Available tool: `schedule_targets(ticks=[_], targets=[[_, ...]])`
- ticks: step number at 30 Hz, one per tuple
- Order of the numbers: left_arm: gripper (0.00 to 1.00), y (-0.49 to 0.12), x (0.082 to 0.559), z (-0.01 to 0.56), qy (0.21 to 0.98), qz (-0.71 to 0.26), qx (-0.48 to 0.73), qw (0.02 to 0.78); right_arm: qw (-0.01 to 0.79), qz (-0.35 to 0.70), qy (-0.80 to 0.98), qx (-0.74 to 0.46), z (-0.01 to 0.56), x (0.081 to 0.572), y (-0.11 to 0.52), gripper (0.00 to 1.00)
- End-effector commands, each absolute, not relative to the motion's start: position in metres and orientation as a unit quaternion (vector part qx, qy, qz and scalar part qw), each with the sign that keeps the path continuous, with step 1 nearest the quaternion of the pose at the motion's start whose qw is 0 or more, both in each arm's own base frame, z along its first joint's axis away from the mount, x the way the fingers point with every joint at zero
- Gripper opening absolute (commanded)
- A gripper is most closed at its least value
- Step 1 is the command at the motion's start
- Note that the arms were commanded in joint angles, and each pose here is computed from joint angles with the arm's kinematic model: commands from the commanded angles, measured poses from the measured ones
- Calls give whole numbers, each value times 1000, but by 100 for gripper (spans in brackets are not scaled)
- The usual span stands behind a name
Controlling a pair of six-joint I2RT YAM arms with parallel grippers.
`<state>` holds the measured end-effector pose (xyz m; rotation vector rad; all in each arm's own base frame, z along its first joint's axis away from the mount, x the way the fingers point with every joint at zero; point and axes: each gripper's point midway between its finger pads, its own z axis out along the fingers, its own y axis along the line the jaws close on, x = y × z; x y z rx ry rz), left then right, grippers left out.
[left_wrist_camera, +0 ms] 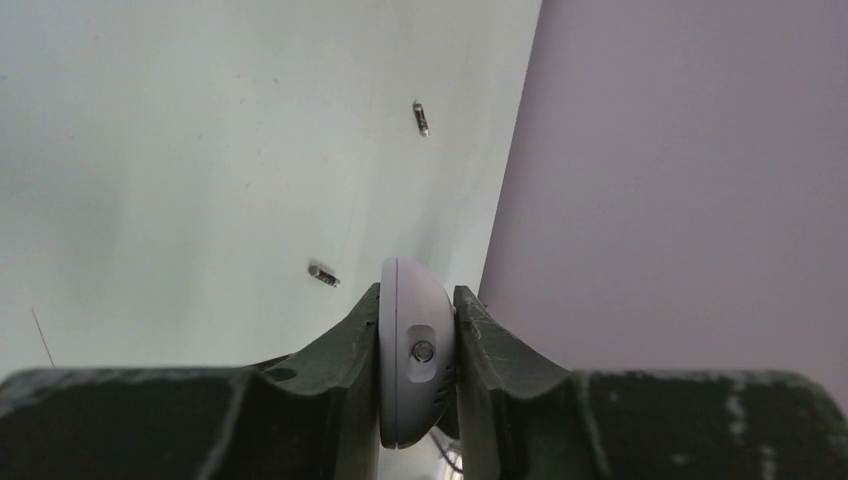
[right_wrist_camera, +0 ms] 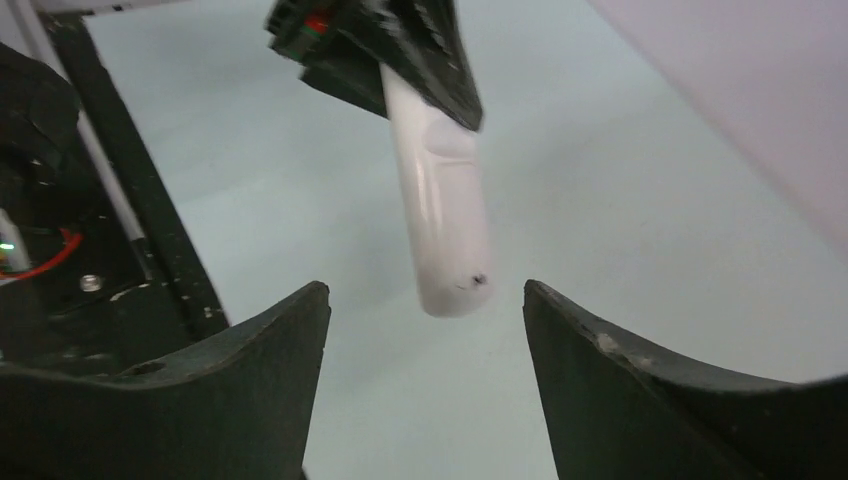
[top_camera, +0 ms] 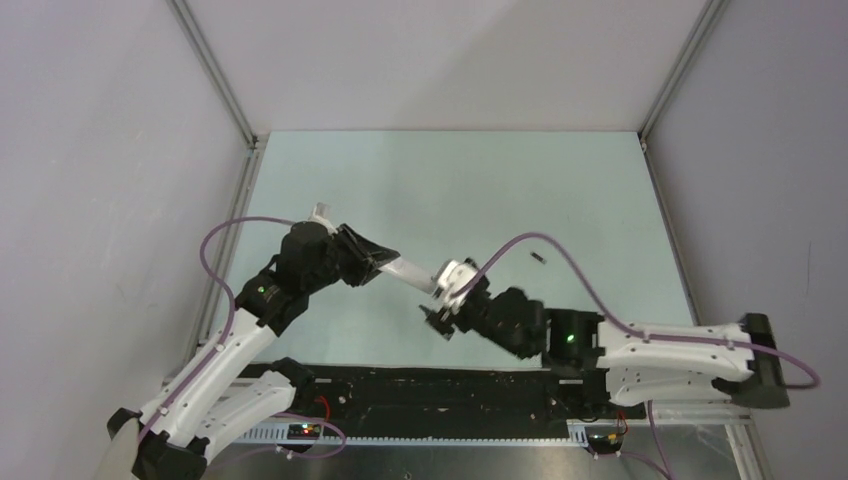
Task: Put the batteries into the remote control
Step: Adjust the remote control.
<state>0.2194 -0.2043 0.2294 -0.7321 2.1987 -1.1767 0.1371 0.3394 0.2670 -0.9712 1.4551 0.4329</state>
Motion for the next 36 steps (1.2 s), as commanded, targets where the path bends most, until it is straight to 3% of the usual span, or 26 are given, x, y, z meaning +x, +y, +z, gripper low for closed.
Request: schedule_targets(ticks=[1, 5, 8, 12, 17, 22, 30, 36], targets=[[1, -218, 213, 261, 804, -480, -159, 312, 509, 339, 683, -400, 269, 116, 319, 74], [0, -229, 203, 264, 813, -490, -83, 303, 487, 362, 685, -403, 268, 110, 305, 77], [0, -233, 195, 265, 813, -497, -40, 302, 476, 385, 679, -405, 273, 106, 299, 87], [0, -230, 186, 271, 803, -497, 10, 329, 482, 395, 672, -400, 280, 103, 292, 90], [0, -218, 174, 288, 771, -493, 70, 397, 508, 399, 667, -371, 290, 105, 282, 88], [0, -211, 166, 301, 742, -493, 99, 443, 550, 389, 690, -263, 300, 128, 266, 82], [0, -216, 162, 303, 715, -528, 96, 447, 518, 468, 709, -98, 310, 129, 258, 79], [0, -226, 161, 313, 666, -595, 70, 445, 487, 457, 744, -1, 292, 137, 248, 79]])
